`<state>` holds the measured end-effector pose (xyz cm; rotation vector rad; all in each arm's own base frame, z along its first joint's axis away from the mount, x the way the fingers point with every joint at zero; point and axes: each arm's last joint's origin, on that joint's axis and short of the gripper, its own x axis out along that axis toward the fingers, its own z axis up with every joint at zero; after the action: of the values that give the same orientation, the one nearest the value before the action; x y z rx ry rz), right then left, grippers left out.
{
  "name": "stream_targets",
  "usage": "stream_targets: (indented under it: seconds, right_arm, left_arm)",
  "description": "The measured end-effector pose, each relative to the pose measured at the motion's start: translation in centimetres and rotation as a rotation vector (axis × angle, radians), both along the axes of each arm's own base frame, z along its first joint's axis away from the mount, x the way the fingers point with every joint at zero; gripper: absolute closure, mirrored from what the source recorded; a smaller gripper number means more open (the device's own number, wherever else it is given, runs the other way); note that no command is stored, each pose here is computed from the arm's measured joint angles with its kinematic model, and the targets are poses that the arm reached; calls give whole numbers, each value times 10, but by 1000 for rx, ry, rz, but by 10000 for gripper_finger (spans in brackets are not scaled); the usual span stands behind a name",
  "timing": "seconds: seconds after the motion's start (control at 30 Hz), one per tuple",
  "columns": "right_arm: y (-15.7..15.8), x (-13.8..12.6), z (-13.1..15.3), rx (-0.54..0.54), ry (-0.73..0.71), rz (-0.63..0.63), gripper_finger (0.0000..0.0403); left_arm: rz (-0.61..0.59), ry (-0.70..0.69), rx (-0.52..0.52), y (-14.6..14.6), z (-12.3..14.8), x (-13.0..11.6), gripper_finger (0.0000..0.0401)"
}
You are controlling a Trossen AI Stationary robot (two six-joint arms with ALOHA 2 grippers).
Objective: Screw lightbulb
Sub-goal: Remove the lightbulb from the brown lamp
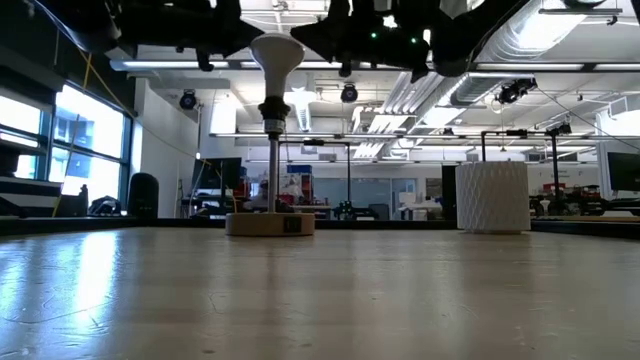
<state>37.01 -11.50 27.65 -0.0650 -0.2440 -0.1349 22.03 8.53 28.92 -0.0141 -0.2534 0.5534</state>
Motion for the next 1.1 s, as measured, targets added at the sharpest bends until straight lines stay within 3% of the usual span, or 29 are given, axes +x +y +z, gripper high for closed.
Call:
stream_targets:
  seconds: [0.33, 0.4, 0.6, 0.7, 0.9, 1.1]
  right_arm:
    - [-13, -4, 1, 82, -6, -212, 403]
    - [-13, -5, 2, 74, 1, -216, 403]
    - [-7, -9, 9, 49, 15, -204, 403]
    - [-6, -10, 12, 42, 18, -172, 403]
    - [-4, -10, 12, 46, 17, -138, 403]
    - [-1, -8, 10, 47, 36, -129, 403]
  left_arm:
    - [-178, -92, 5, -42, 15, -2, 401]
    - [-116, -52, 3, -47, 17, -8, 401]
    - [249, 121, -90, -38, 8, -28, 401]
    - [305, 171, -61, -25, 5, -30, 401]
    - [184, 118, -14, 10, 5, -29, 401]
    - [-8, 46, -62, 26, -3, -18, 401]
